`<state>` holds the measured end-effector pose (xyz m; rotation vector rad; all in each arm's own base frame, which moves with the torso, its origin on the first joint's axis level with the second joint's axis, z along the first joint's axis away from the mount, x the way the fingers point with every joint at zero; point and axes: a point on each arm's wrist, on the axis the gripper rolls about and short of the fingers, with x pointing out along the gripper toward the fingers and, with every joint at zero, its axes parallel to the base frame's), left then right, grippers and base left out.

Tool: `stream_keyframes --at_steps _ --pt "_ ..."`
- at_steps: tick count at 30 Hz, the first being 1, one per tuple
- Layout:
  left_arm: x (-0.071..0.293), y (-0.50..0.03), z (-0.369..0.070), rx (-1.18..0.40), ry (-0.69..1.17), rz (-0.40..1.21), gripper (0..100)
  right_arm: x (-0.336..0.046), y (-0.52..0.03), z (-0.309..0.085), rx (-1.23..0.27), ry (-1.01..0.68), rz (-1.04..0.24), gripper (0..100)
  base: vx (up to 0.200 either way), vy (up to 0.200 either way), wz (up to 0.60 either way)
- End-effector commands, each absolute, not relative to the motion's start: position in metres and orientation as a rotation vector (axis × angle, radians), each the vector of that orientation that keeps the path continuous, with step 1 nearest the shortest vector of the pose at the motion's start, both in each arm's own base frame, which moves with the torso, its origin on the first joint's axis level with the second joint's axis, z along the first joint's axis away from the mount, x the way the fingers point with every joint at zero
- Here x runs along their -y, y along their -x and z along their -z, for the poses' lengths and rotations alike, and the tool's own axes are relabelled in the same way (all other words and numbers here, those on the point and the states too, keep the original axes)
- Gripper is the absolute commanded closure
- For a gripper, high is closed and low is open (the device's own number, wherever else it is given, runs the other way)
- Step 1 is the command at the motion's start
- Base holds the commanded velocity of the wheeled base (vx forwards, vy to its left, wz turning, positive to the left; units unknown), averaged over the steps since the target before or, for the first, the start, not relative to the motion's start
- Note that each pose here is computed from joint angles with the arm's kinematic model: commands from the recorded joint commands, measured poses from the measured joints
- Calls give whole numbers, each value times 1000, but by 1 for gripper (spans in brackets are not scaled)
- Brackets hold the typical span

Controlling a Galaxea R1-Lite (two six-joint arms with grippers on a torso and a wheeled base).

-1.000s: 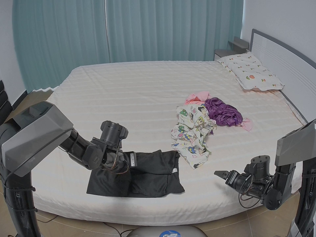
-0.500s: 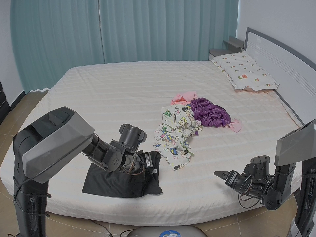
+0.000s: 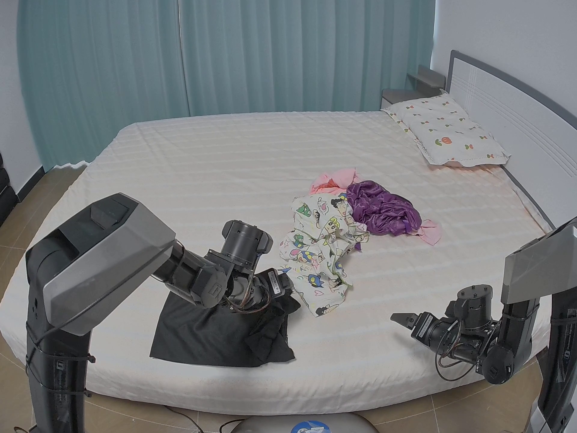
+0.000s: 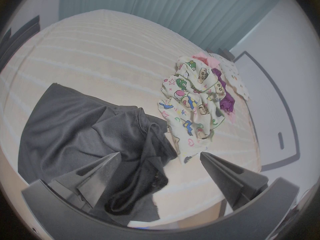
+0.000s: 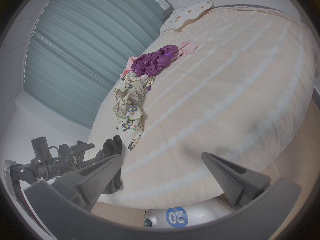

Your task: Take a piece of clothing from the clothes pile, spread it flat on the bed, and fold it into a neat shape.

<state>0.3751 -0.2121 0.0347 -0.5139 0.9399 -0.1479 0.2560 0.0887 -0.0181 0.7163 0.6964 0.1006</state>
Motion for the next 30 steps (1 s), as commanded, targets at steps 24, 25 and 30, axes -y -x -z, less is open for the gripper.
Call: stream_keyframes --at_steps 24,25,30 --pt "33 -365 -46 -1010 952 -127 0 -107 -264 14 -666 -632 -183 0 0 0 0" --pt "31 -364 -47 -1012 959 -125 0 -110 -265 15 -669 -615 -189 0 0 0 0" --pt "19 -355 -48 -1033 1000 -104 0 -127 -265 16 -679 -515 -203 0 0 0 0"
